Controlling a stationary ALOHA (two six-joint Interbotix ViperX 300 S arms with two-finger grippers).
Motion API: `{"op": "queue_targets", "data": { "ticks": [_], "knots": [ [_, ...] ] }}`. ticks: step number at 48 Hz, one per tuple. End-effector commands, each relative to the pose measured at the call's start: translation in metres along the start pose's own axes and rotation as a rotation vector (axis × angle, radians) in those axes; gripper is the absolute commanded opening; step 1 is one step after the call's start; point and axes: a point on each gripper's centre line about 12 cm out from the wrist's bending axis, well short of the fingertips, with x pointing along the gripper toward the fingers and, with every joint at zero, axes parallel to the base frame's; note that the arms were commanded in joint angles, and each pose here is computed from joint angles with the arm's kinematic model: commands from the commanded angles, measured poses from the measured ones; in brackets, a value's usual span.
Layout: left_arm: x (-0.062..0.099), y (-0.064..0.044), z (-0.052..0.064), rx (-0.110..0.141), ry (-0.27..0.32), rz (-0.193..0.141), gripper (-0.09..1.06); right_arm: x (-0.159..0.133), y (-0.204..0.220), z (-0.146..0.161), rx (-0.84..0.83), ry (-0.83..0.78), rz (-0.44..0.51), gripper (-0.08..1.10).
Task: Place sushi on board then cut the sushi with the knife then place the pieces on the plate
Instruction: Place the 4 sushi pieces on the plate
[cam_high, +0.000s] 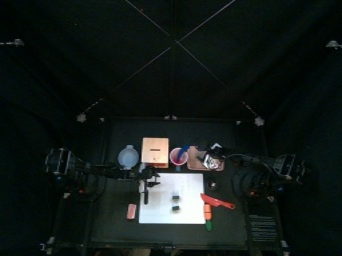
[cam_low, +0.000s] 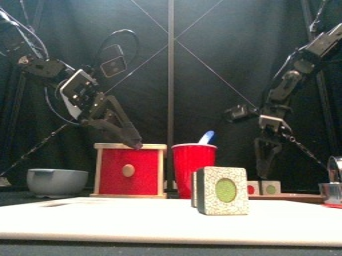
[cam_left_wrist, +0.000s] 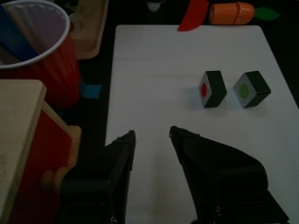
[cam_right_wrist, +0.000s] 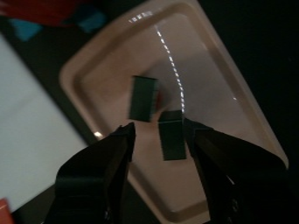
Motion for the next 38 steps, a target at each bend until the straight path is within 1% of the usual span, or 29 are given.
{"op": "queue_targets", "data": {
  "ticks": [1,6,12,17,29,38],
  "knots": [
    [-0.003,0.002,0.014,-0.001,-0.044,0.004,0.77,-0.022,0.038,0.019,-0.098,-0.099,0.076,0.83],
    [-0.004,0.001,0.015,0.000,-0.049,0.003,0.77,-0.027,0.088,0.023,-0.235,-0.131,0.167,0.83],
    [-0.004,0.001,0.014,-0.001,-0.048,0.003,0.77,-0.027,0.138,0.025,-0.329,-0.177,0.263,0.83],
    [-0.005,0.001,0.014,-0.003,-0.046,0.003,0.77,-0.021,0.171,0.023,-0.380,-0.180,0.319,0.83],
    [-0.005,0.001,0.013,-0.003,-0.044,0.003,0.77,-0.005,0.214,0.029,-0.430,-0.167,0.367,0.83],
    [-0.005,0.001,0.013,0.000,-0.043,0.003,0.77,0.016,0.222,0.026,-0.441,-0.125,0.356,0.83]
  ]
}}
